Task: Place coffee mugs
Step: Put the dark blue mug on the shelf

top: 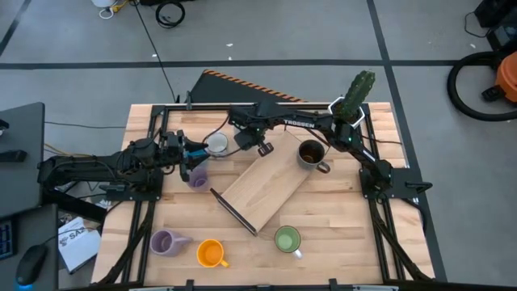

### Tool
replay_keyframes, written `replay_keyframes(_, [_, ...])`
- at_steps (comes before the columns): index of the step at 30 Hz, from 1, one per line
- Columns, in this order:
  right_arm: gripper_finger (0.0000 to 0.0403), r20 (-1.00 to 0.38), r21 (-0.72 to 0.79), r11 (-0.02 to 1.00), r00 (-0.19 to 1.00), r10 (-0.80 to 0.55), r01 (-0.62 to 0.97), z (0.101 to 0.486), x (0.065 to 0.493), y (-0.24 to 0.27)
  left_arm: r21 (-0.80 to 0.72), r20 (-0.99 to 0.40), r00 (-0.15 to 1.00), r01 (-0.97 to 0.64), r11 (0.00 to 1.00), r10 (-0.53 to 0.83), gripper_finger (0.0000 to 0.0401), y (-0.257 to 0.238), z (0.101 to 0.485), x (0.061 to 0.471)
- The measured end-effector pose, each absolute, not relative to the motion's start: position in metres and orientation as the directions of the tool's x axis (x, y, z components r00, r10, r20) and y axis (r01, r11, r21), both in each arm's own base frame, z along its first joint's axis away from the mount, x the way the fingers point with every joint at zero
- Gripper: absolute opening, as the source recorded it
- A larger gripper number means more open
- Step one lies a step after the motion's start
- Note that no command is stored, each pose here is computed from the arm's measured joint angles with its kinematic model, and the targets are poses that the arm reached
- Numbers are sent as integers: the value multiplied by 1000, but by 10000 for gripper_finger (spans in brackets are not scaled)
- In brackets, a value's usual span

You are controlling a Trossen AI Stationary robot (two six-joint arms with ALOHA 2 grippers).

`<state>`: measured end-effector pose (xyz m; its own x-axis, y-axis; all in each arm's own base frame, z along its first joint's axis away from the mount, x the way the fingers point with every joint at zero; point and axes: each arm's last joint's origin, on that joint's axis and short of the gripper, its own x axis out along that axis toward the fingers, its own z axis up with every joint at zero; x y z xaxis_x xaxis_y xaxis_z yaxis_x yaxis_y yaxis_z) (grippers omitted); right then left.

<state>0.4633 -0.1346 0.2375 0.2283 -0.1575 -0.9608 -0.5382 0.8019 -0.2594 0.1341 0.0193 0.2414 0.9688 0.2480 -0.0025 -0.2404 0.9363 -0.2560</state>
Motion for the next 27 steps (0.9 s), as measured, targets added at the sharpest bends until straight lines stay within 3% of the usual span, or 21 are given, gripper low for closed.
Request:
replay_keyframes(7, [28,-972,-225,800,181,-148,-556,263,446,-123,-251,-4,969,-241,937,248,201,19,241,134])
replay_keyframes(17, [28,-970,-212,814,217,-109,-540,310,420,-106,-240,-4,969,-242,940,248,201,19,241,134])
replay_keyframes(27, [28,-976,-187,836,193,-99,-517,315,381,-88,-237,-3,969,-242,941,248,201,19,242,134])
